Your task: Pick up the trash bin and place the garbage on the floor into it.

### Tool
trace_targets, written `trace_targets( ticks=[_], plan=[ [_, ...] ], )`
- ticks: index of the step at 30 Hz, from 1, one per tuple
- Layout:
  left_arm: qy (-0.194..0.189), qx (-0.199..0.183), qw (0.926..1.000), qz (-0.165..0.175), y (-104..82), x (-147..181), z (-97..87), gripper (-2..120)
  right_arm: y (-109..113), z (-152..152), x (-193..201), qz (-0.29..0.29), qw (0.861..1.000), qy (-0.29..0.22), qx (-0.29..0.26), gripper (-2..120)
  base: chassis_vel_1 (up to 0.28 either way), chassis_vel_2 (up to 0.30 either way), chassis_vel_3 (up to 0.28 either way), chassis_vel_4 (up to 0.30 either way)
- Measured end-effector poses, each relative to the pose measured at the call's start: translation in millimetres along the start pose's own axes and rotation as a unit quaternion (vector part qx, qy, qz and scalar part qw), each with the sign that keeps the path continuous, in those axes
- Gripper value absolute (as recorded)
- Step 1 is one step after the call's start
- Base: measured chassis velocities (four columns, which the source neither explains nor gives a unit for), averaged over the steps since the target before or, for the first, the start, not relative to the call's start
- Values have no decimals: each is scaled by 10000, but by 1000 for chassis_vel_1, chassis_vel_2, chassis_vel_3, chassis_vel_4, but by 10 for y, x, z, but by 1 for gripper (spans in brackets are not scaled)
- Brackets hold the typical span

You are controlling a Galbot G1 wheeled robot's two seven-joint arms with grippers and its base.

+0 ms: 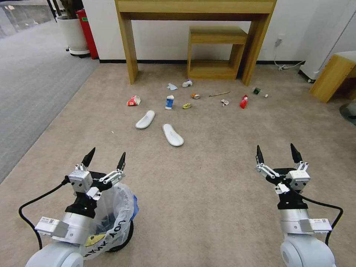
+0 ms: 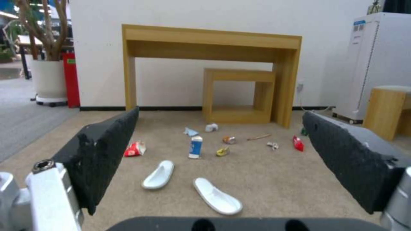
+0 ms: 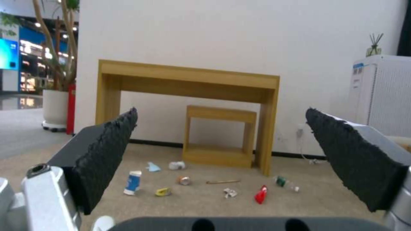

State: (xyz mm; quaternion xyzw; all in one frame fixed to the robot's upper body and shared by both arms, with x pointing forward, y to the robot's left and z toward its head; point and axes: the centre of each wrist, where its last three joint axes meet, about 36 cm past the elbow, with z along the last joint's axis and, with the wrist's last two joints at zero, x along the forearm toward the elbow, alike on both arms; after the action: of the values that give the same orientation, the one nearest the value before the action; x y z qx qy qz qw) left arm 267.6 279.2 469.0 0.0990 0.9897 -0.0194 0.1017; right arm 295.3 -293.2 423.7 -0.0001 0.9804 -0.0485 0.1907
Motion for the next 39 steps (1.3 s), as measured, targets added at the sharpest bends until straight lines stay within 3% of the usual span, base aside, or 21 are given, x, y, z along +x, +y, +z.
trace_targets(
  ticks=[9, 39],
  plan=[
    [84, 18, 10000, 14, -24, 14, 59, 98, 0, 26, 32, 35, 10000, 24, 57, 100, 0, 0, 0, 0],
    [43, -30, 10000, 37, -87, 83, -1, 96, -68, 185, 71, -229, 9993, -135, 251, 100, 4, 2, -4, -4]
  ],
)
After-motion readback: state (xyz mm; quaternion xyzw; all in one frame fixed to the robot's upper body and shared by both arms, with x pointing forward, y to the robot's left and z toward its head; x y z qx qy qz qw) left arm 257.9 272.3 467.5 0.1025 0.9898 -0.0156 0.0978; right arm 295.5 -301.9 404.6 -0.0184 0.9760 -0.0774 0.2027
